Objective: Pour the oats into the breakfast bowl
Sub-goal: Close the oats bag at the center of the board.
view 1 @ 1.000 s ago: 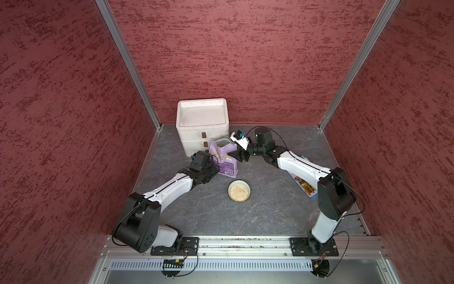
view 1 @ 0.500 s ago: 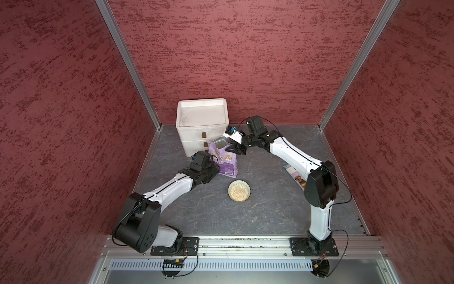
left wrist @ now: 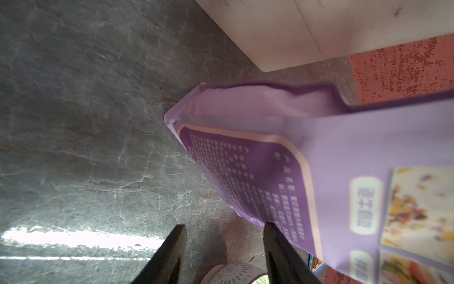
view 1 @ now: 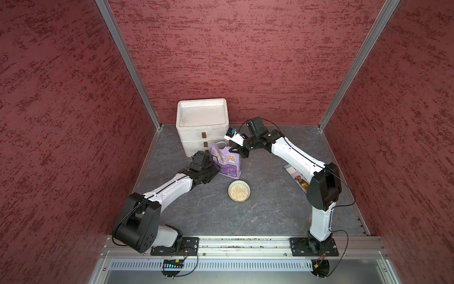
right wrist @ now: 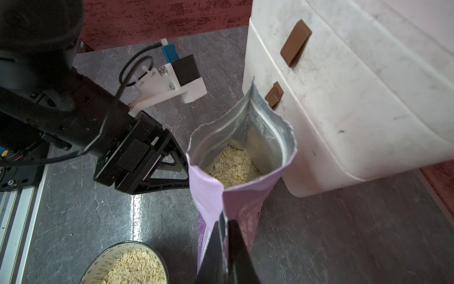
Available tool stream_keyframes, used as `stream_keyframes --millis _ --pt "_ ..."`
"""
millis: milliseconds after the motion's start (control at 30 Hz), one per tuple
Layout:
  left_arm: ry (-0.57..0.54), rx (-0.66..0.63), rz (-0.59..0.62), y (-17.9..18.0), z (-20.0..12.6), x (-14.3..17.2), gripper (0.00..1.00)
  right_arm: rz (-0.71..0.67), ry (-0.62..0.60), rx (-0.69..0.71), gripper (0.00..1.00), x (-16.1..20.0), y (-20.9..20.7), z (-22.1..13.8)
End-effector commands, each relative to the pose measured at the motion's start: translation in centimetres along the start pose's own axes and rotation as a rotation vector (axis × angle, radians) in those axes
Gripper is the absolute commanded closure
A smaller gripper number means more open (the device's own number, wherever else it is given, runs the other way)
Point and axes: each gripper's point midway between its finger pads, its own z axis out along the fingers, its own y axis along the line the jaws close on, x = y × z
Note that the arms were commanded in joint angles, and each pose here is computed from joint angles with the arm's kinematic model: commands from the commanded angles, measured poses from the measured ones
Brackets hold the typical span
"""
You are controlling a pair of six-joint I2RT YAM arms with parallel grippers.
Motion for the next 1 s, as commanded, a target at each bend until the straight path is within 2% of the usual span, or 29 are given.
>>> stream_keyframes --millis 0,33,67,200,700,733,800,833,867,900,967 --pt "-0.007 0.044 -0.008 -1.0 -0.5 -0.3 0.46 0.001 0.024 0.015 0.64 0.1 0.9 -1.0" --pt "-0.004 0.047 -0.010 -1.1 -0.5 -0.3 0.46 0.003 0.031 0.006 0.51 0.4 1.0 -0.7" --pt "-0.004 0.049 -0.010 -1.2 -0.5 -0.3 0.46 0.009 0.038 -0.001 0.43 0.7 1.1 -0.4" --pt "-0.004 0.055 -0.013 -1.3 -0.6 -0.2 0.47 -0.015 0.056 -0.013 0.32 1.1 1.5 0.9" --pt "-0.008 0.065 -0.010 -1.8 -0.7 -0.2 0.47 -0.006 -0.012 0.080 0.35 -2.5 -1.8 3.3" --pt "-0.008 0.066 -0.010 -1.8 -0.7 -0.2 0.47 -0.004 -0.012 0.072 0.38 -2.5 -1.7 3.4" --pt "-0.010 0.067 -0.011 -1.8 -0.8 -0.3 0.47 -0.010 -0.010 0.063 0.55 -2.6 -1.5 3.4" --pt "-0.010 0.067 -0.013 -1.8 -0.8 -0.3 0.47 -0.013 -0.010 0.069 0.72 -2.7 -1.5 3.2" --pt "-0.011 0.067 -0.012 -1.8 -0.8 -0.3 0.47 -0.017 -0.011 0.078 0.94 -2.9 -1.6 2.9" --pt "-0.012 0.069 -0.012 -1.9 -0.9 -0.3 0.47 -0.015 -0.006 0.088 1.00 -2.9 -1.6 2.6" --pt "-0.018 0.066 -0.013 -1.9 -1.0 -0.5 0.47 -0.027 -0.014 0.075 1.00 -3.1 -0.8 1.8"
